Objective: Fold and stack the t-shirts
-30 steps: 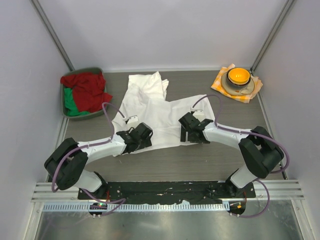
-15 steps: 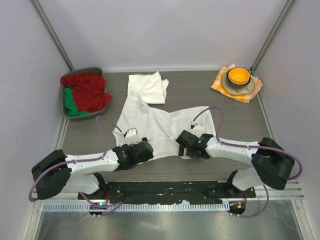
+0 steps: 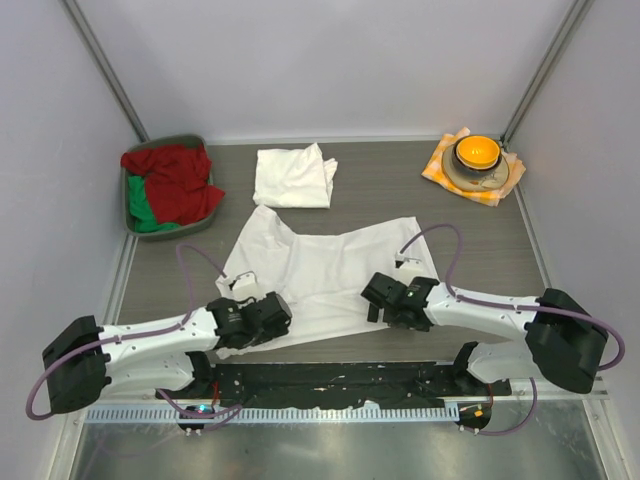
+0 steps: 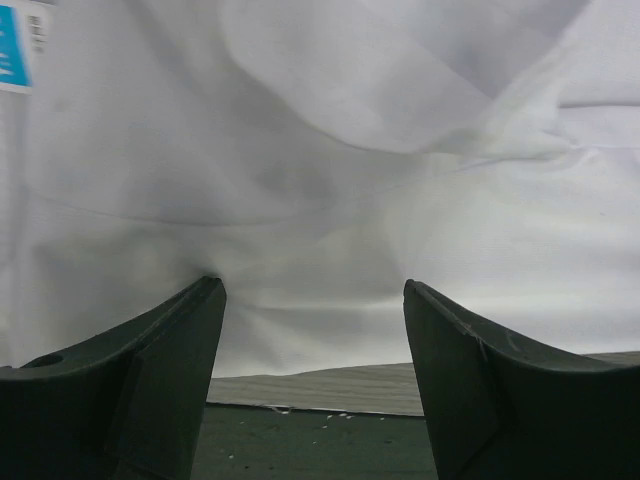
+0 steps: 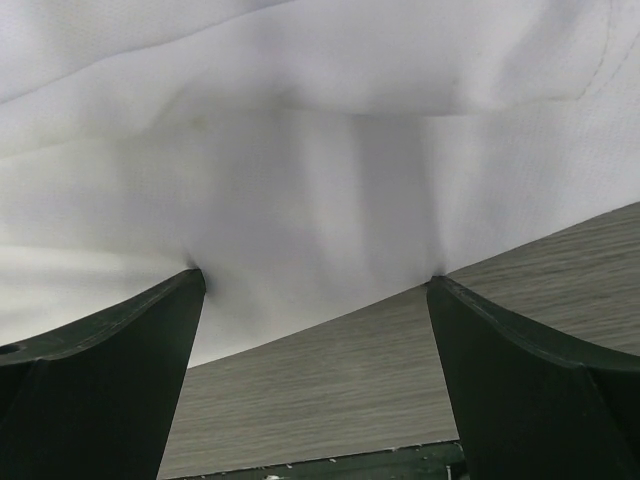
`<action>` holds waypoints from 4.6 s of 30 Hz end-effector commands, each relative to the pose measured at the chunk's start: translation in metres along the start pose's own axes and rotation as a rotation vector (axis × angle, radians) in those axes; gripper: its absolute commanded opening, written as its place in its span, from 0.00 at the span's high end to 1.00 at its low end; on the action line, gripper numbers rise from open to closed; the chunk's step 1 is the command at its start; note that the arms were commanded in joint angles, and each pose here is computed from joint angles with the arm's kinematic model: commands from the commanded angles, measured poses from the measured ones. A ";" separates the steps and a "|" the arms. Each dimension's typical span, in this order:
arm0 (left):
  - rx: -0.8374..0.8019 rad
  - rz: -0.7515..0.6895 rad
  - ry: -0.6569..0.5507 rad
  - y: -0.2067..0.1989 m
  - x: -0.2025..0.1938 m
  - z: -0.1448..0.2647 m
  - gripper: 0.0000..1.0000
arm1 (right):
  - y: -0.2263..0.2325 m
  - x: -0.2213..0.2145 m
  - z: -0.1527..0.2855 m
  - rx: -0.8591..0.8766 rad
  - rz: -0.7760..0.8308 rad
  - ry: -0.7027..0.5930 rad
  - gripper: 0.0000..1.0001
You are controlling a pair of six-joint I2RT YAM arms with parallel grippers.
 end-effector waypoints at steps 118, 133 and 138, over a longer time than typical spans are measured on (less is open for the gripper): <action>-0.035 -0.058 -0.152 -0.010 0.068 0.057 0.19 | -0.040 0.196 0.064 0.186 -0.290 -0.440 0.24; -0.059 0.186 -0.238 -0.006 0.076 0.045 0.21 | 0.171 0.091 0.067 0.757 0.418 -0.079 0.25; -0.077 0.354 -0.336 0.031 0.097 0.064 0.23 | 0.216 0.091 0.073 0.834 0.488 -0.075 0.26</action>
Point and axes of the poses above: each gripper's point midway between its finger pads, its own z axis back along the fingers, its own y axis along the line the jaws close on, x = y × z, the point moved 1 cm from there along z, back along the fingers, and after that the axes turned 3 degrees about z, right-handed, at the moved point
